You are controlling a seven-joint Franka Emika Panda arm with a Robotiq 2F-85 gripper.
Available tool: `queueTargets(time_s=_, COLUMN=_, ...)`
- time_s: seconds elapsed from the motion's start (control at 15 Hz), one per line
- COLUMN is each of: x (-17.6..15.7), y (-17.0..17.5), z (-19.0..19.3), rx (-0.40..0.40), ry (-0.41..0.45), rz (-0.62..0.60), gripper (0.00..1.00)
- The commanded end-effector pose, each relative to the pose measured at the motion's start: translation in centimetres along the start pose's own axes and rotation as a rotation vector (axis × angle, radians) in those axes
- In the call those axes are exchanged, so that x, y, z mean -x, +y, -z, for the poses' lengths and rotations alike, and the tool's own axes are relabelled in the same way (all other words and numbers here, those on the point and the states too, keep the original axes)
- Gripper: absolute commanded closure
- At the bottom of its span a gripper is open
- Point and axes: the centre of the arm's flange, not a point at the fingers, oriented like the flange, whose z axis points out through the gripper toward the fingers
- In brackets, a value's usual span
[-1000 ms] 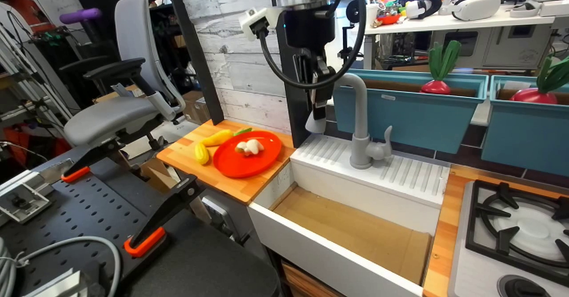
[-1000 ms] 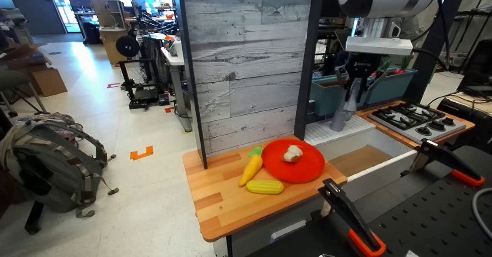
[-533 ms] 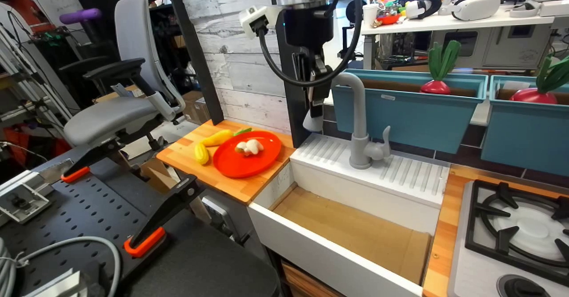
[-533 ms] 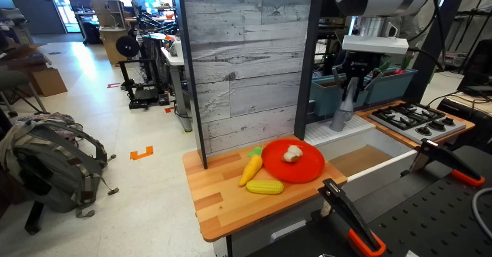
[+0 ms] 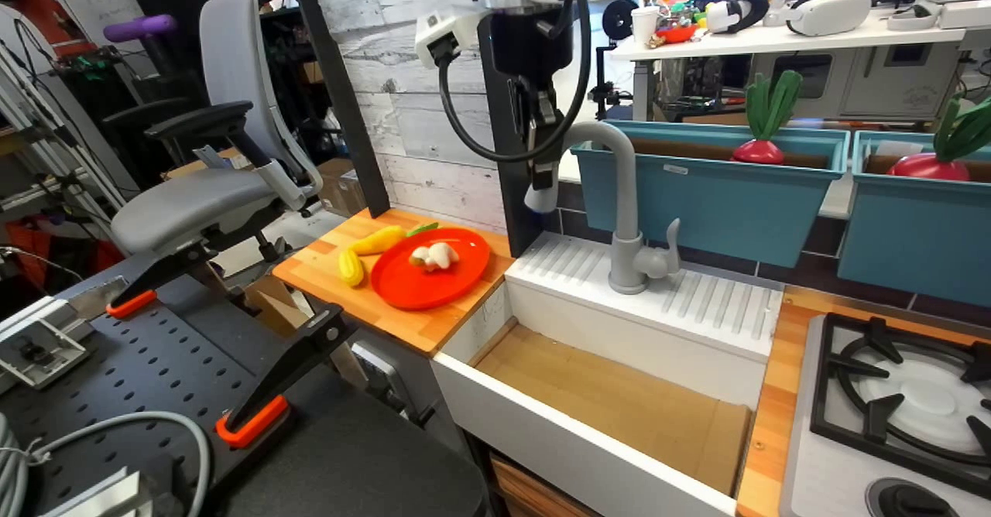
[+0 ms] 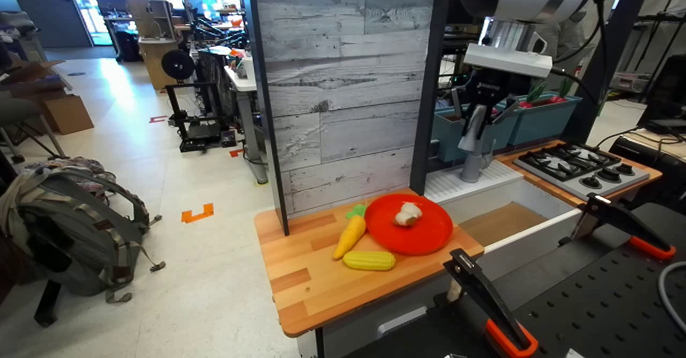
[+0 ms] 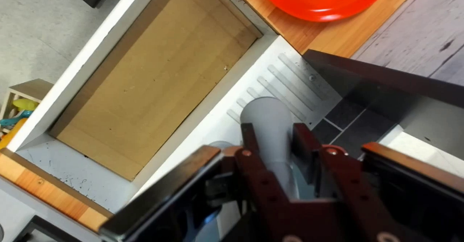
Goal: Move the carrot to the right then push the faucet to the left.
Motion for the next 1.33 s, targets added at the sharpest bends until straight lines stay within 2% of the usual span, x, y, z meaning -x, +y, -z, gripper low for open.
queueTargets(time_s=0.0, x=-0.1, y=-2.5, z=0.3, rx=-0.084, ry=0.017, rz=-0.023, gripper=0.92)
queueTargets(time_s=0.47, x=0.4, y=-3.8, z=0.7, rx=-0.137, ry=0.027, rz=-0.031, gripper=0.92)
queueTargets(time_s=0.53, x=0.4, y=-3.7, z=0.7, rx=-0.134, ry=0.027, rz=-0.03, gripper=0.81)
queueTargets(time_s=0.6, x=0.5, y=-3.6, z=0.7, rx=-0.125, ry=0.023, rz=-0.023, gripper=0.45)
queueTargets(time_s=0.67, x=0.6, y=-3.6, z=0.7, rx=-0.117, ry=0.024, rz=-0.018, gripper=0.49)
queueTargets(time_s=0.73, x=0.8, y=-3.5, z=0.7, rx=-0.112, ry=0.025, rz=-0.013, gripper=0.49)
queueTargets(time_s=0.87, x=1.4, y=-3.1, z=0.9, rx=-0.106, ry=0.027, rz=-0.007, gripper=0.36)
queueTargets(time_s=1.13, x=3.0, y=-1.7, z=1.6, rx=-0.086, ry=0.084, rz=0.018, gripper=0.06)
queueTargets(time_s=1.27, x=4.2, y=-0.4, z=2.1, rx=-0.093, ry=0.097, rz=0.045, gripper=0.0)
